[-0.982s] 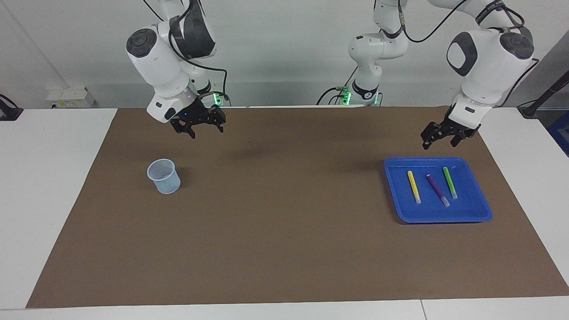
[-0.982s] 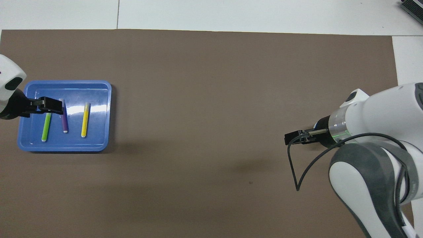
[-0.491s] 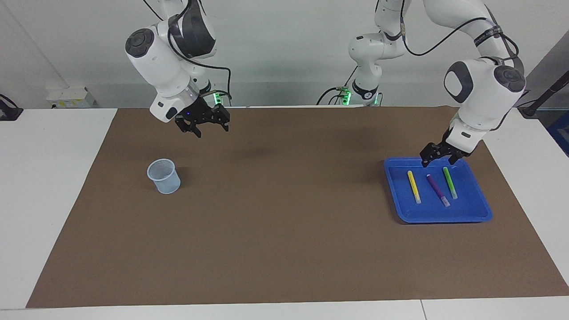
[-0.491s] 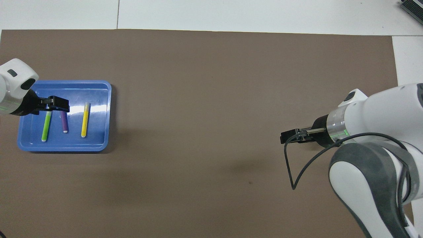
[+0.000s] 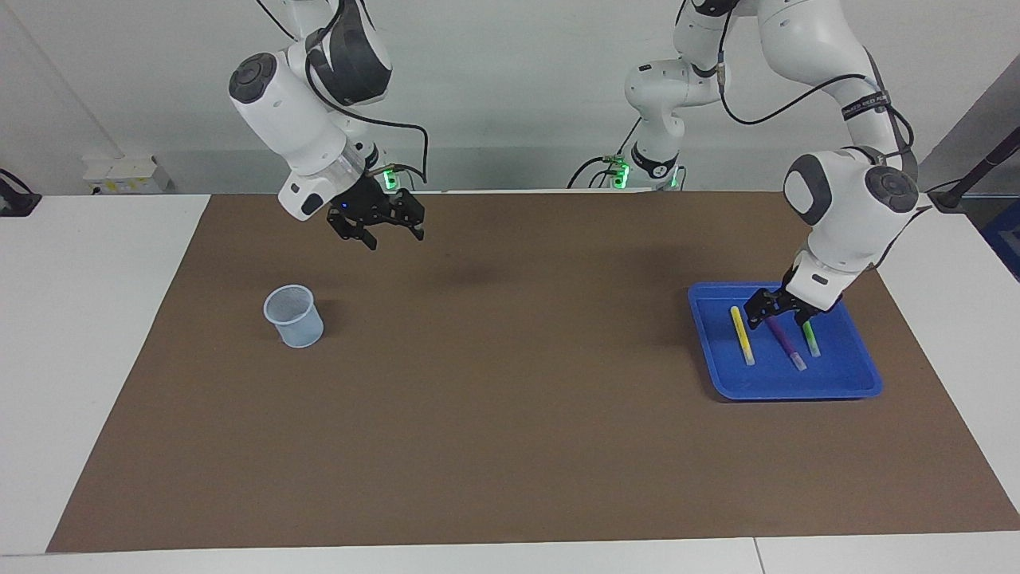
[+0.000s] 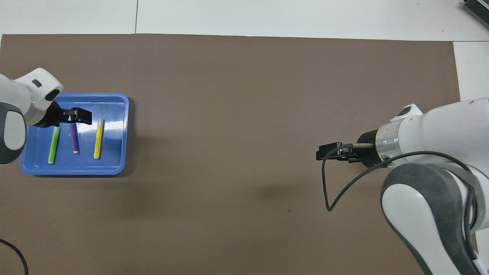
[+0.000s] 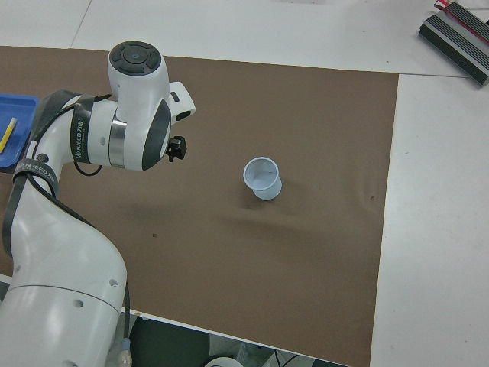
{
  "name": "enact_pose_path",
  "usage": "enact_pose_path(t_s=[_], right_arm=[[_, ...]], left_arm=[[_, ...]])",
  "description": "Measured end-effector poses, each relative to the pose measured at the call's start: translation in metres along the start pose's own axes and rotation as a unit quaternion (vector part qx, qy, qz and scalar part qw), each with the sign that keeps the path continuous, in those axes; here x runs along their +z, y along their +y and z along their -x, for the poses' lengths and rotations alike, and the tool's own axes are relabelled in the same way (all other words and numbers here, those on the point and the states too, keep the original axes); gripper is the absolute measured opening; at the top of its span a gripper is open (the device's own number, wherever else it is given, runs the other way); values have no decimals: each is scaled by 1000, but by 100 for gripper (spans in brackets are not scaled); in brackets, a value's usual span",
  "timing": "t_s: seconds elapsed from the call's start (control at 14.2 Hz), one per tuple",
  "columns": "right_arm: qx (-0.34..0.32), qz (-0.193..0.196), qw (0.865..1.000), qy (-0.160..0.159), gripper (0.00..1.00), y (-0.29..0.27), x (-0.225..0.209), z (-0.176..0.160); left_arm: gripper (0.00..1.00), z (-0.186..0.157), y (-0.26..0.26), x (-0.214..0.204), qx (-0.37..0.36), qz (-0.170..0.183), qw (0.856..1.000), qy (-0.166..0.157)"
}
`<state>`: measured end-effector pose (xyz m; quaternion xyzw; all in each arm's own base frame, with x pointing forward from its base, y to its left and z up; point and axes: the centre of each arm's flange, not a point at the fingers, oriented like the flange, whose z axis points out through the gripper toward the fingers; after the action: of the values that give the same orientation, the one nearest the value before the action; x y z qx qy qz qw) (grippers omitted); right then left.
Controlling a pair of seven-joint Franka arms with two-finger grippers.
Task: Transfer and insert pens with both arms
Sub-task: 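Lower the left gripper over the yellow pen in the tray, then close the left gripper on the yellow pen and lift it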
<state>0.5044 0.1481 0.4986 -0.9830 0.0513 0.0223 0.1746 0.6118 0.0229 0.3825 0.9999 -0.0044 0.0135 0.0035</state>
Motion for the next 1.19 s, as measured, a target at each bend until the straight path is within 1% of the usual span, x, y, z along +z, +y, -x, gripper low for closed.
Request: enact_pose_path(t_s=[0.21, 0.28, 0.42, 0.56, 0.77, 0.84, 1.05, 1.12, 1.19], right_arm=[[14, 0, 1000, -1, 100, -10, 4, 4], [14, 0, 1000, -1, 100, -10, 4, 4], [15, 0, 1000, -1, 100, -9, 5, 4], [16, 0, 1000, -2, 100, -9, 5, 4], [16, 0, 1000, -2, 100, -9, 5, 4], [16, 0, 1000, -2, 100, -9, 5, 4], [16, 0, 1000, -2, 100, -9, 5, 4], [16, 0, 1000, -2, 100, -9, 5, 4], [16, 0, 1000, -2, 100, -10, 5, 4]], left_arm=[[100, -7, 0, 33, 1, 1, 1000, -2], [98, -8, -1, 44, 2, 1, 1000, -6], [100, -6, -1, 61, 1, 2, 1000, -18], [98, -2, -1, 69, 1, 3, 1000, -26], [100, 5, 0, 79, 1, 3, 999, -38], [91, 8, 0, 82, 1, 3, 999, -42], [88, 18, 1, 90, 2, 4, 999, -54], [85, 20, 1, 90, 2, 4, 999, -54], [80, 20, 1, 88, 2, 4, 999, -53]])
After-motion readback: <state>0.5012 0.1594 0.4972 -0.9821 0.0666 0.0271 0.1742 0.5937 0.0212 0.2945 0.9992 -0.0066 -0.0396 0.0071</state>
